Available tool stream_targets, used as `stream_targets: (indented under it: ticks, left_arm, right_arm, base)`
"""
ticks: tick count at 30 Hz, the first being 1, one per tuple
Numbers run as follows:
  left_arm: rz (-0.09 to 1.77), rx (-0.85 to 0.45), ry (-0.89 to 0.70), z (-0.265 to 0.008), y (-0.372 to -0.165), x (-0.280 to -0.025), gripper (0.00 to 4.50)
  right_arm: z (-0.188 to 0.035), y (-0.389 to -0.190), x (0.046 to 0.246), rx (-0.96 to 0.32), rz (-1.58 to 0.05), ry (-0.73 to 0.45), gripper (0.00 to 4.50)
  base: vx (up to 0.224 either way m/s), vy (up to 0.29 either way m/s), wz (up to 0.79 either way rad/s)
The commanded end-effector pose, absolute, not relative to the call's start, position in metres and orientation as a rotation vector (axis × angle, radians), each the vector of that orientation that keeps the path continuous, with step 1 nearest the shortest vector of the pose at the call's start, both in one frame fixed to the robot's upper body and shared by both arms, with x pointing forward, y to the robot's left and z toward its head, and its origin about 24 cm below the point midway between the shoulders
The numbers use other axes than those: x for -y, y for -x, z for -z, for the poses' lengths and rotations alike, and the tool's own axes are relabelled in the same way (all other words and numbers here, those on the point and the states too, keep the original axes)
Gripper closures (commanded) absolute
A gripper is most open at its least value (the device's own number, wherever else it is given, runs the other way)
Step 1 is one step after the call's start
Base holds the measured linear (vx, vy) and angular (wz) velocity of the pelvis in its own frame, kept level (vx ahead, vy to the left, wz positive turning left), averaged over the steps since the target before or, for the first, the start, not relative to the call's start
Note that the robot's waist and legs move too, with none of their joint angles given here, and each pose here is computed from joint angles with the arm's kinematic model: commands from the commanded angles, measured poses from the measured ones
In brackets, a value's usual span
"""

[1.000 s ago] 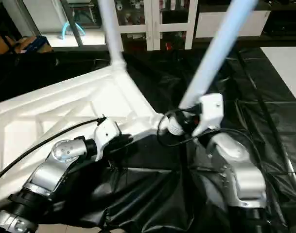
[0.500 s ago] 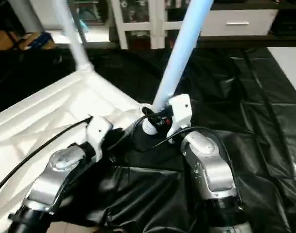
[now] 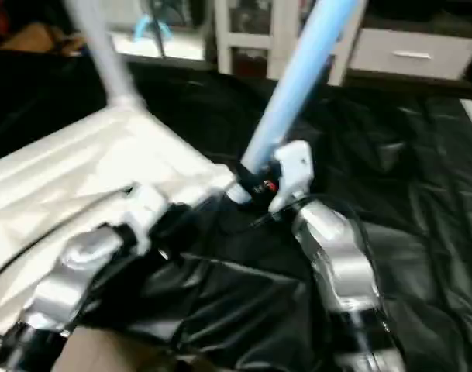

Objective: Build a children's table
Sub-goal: Insert table leg to table base

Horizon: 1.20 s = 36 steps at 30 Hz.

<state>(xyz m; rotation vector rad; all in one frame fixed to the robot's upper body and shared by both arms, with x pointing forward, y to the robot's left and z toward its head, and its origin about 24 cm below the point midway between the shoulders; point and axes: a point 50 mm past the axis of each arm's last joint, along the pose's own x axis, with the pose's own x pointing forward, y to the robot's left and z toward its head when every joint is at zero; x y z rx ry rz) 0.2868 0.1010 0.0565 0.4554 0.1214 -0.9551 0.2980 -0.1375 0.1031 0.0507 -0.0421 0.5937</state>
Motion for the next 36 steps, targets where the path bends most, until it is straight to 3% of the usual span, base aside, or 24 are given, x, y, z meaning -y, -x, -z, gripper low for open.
stream_targets:
  ticks: [1, 7, 10, 13, 17, 19, 20, 23, 25, 28, 31, 36]
  left_arm:
    - [1.252, -0.003, -0.566, -0.061, -0.278, -0.063, 4.50]
    - [1.516, 0.087, -0.649, -0.066, -0.283, -0.041, 4.50]
    - [1.454, 0.094, -0.751, -0.066, -0.302, -0.045, 4.50]
    - [1.246, 0.047, -0.805, -0.065, -0.326, -0.060, 4.50]
    - [1.130, 0.012, -0.680, -0.073, -0.339, -0.080, 4.30]
    - [1.137, -0.049, -0.376, -0.088, -0.332, -0.102, 4.09]
    - [1.144, -0.075, -0.316, -0.091, -0.328, -0.110, 4.07]
    - [1.121, -0.130, -0.271, -0.092, -0.321, -0.122, 3.84]
    - [1.053, -0.253, -0.214, -0.089, -0.304, -0.142, 3.66]
    - [1.077, -0.321, -0.115, -0.091, -0.282, -0.150, 3.40]
    - [1.110, -0.390, -0.157, -0.085, -0.264, -0.156, 3.25]
    - [1.037, -0.486, -0.180, -0.083, -0.254, -0.156, 2.86]
  right_arm:
    - [-0.115, -0.293, 0.154, 0.103, -0.534, -0.036, 2.65]
    - [-0.116, -0.276, 0.172, 0.107, -0.486, -0.001, 2.65]
    - [-0.120, -0.271, 0.174, 0.110, -0.458, 0.007, 2.65]
    - [-0.121, -0.269, 0.173, 0.105, -0.455, -0.001, 2.65]
    - [-0.123, -0.270, 0.169, 0.105, -0.478, -0.004, 2.65]
    - [-0.127, -0.273, 0.164, 0.104, -0.524, -0.007, 2.65]
    - [-0.129, -0.274, 0.162, 0.102, -0.541, -0.008, 2.65]
    - [-0.131, -0.276, 0.159, 0.096, -0.572, -0.007, 2.65]
    - [-0.131, -0.281, 0.153, 0.082, -0.625, -0.008, 2.65]
    - [-0.131, -0.285, 0.149, 0.076, -0.662, -0.021, 2.65]
    - [-0.130, -0.288, 0.145, 0.062, -0.700, -0.022, 2.65]
    - [-0.127, -0.290, 0.137, 0.038, -0.754, -0.014, 2.65]
  base:
    - [-0.048, 0.053, 0.05]
    - [-0.028, 0.038, -0.01]
    - [0.000, 0.000, 0.00]
    - [0.000, 0.000, 0.00]
    - [0.000, 0.000, 0.00]
    - [0.000, 0.000, 0.00]
    - [0.000, 0.000, 0.00]
    - [0.000, 0.000, 0.00]
    - [0.000, 0.000, 0.00]
    - [0.000, 0.000, 0.00]
    - [0.000, 0.000, 0.00]
    - [0.000, 0.000, 0.00]
